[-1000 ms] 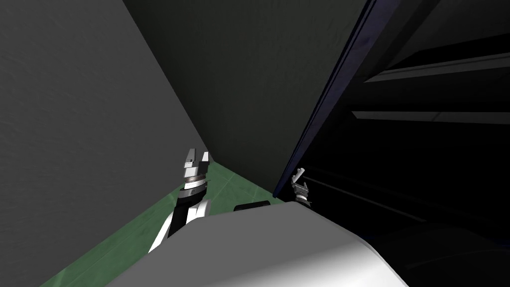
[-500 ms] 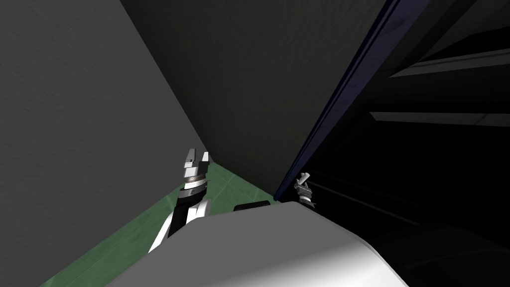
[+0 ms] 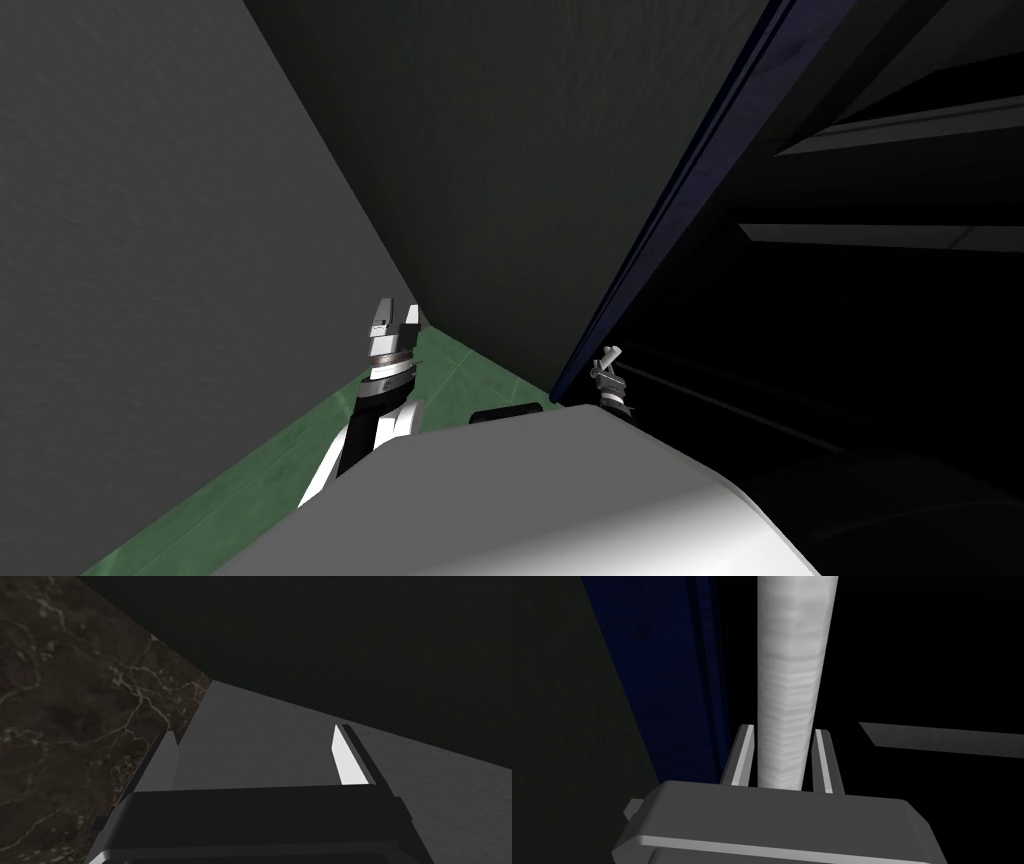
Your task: Pull the door open
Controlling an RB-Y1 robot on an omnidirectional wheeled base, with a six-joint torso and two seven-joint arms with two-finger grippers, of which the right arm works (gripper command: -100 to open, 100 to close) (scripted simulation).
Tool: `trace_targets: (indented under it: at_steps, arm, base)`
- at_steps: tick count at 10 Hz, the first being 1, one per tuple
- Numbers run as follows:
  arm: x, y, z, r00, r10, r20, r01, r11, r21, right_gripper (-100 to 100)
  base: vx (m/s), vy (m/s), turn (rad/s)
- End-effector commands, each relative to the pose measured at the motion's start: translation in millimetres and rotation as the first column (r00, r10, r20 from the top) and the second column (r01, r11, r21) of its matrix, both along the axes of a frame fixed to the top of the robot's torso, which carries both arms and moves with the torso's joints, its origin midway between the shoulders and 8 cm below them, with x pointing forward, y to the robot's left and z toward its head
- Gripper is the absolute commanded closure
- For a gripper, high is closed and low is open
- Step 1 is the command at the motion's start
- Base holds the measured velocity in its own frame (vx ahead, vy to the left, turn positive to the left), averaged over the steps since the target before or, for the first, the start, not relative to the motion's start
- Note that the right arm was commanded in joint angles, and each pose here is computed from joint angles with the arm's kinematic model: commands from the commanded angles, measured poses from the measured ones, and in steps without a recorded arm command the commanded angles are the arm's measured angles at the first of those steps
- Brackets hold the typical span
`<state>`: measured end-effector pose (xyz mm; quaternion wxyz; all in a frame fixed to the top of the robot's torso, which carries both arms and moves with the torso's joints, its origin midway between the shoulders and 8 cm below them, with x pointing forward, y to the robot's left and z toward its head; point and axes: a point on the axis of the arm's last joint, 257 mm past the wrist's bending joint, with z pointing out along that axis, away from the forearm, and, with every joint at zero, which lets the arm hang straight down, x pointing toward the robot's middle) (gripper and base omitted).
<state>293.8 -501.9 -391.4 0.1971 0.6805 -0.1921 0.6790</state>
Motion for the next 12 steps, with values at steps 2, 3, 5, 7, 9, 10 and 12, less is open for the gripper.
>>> trace_targets:
  at_steps: [2, 3, 5, 7, 9, 10, 12]
  arm:
    - [2.2, 10.1, 0.3, 0.9994, 0.035, 0.001, -0.035, 0.999, 0.000, 100]
    - [3.7, 18.5, 0.4, 0.9979, 0.064, 0.002, -0.064, 0.998, 0.000, 100]
    - [5.3, 30.8, 0.4, 0.9944, 0.105, 0.003, -0.105, 0.994, 0.002, 100]
    - [6.3, 44.0, 0.1, 0.9889, 0.148, 0.004, -0.148, 0.989, 0.005, 100]
    - [7.9, 45.6, 1.3, 0.9882, 0.153, 0.007, -0.153, 0.988, 0.004, 100]
    - [6.8, 54.3, -0.2, 0.9833, 0.182, 0.003, -0.182, 0.983, 0.006, 100]
    - [5.0, 62.4, 0.0, 0.9766, 0.215, 0.004, -0.215, 0.977, 0.005, 100]
  base:
    - [-0.186, -0.005, 0.069]
    - [-0.221, 0.021, 0.074]
    - [-0.222, 0.016, 0.056]
    - [-0.236, -0.011, 0.075]
    - [-0.181, -0.001, 0.036]
    - [-0.178, 0.008, 0.072]
    - [-0.226, -0.044, 0.092]
